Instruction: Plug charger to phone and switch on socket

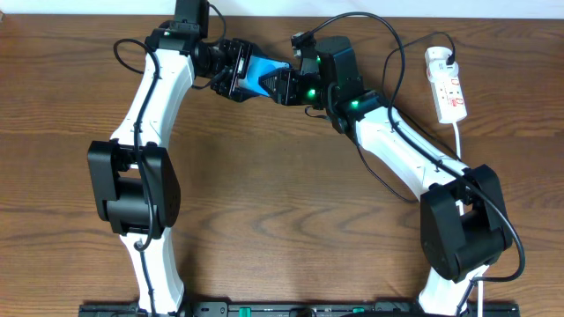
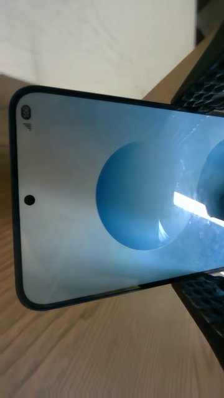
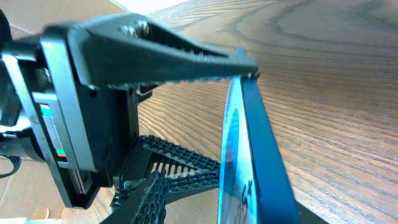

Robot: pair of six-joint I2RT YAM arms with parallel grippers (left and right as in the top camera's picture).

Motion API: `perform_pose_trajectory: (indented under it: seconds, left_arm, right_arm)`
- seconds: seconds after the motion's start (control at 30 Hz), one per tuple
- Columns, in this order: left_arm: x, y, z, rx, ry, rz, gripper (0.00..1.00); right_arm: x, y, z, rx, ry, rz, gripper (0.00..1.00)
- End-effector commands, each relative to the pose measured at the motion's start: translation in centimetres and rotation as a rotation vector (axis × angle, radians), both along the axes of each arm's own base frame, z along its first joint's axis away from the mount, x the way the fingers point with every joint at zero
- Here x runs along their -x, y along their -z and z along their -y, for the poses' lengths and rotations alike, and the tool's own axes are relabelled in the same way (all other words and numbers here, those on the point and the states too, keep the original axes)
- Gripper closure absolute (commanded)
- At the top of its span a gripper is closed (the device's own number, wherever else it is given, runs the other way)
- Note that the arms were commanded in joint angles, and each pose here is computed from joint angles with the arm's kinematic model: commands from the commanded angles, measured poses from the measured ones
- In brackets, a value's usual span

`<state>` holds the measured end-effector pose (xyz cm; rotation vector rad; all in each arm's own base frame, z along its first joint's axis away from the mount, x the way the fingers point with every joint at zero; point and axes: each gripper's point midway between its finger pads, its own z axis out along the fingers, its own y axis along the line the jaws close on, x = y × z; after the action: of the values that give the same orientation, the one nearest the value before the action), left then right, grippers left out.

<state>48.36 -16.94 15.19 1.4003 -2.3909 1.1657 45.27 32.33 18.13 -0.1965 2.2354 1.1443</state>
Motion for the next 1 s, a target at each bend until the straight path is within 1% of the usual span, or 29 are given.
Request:
perform_pose_trajectory:
  seconds: [0.0,0.2,0.6,0.97]
  left_arm:
    - [-0.1,-2.0,-0.6,-0.072,-0.013,0.061,0.93]
    - [-0.1,-1.7,-0.7,-0.1,-0.019,0.062,0.93]
    - [-0.1,-1.8,-0.6,-0.093,-0.016,0.062,0.93]
    - [-0.1,-2.9,0.6,-0.017,0.026,0.092,0.93]
  right_arm:
    - [0.2,-1.0,-0.8,-0.014,-0.023,0.019,0.61]
    - [0.2,-0.9,-0.7,-0.01,-0.018,0.022,0.62]
    - [0.1,-0.8,-0.6,-0.004,-0.011,0.021,0.62]
    - [0.1,-0.8,-0.6,-0.001,-0.014,0.026,0.62]
